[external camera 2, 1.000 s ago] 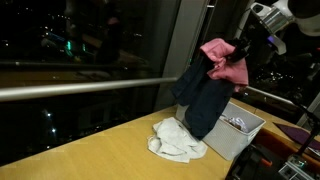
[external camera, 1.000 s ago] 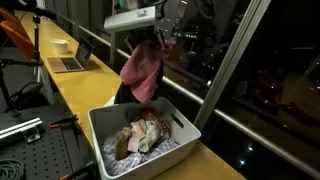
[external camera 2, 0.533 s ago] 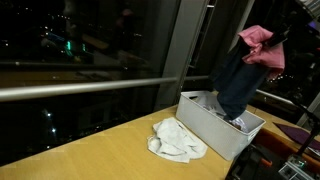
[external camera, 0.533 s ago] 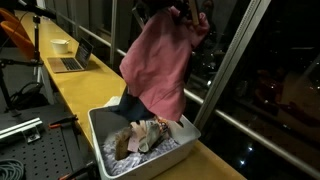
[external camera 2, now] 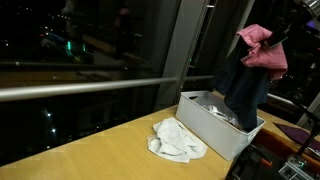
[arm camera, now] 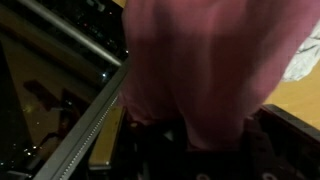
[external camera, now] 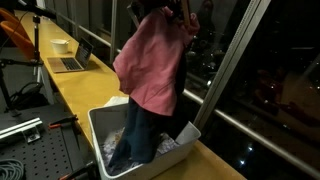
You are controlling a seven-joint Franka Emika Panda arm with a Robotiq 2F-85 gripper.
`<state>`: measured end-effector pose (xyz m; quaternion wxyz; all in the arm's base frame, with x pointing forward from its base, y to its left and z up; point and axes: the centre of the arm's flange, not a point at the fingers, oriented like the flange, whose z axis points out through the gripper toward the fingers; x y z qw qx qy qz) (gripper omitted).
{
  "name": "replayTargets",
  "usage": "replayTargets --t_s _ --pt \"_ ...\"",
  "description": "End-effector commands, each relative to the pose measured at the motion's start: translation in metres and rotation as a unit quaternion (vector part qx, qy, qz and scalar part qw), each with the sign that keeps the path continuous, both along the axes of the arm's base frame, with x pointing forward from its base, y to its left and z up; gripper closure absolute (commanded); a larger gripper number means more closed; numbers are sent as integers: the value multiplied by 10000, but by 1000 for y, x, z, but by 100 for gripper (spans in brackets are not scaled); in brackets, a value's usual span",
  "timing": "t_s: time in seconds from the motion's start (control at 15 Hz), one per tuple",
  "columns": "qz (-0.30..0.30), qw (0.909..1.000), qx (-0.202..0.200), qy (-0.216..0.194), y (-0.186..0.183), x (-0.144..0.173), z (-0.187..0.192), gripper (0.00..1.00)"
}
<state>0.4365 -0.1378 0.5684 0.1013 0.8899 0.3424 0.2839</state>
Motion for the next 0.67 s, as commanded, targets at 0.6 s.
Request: replayTargets --t_s 0.6 --pt "302 9971 59 689 52 29 -71 74"
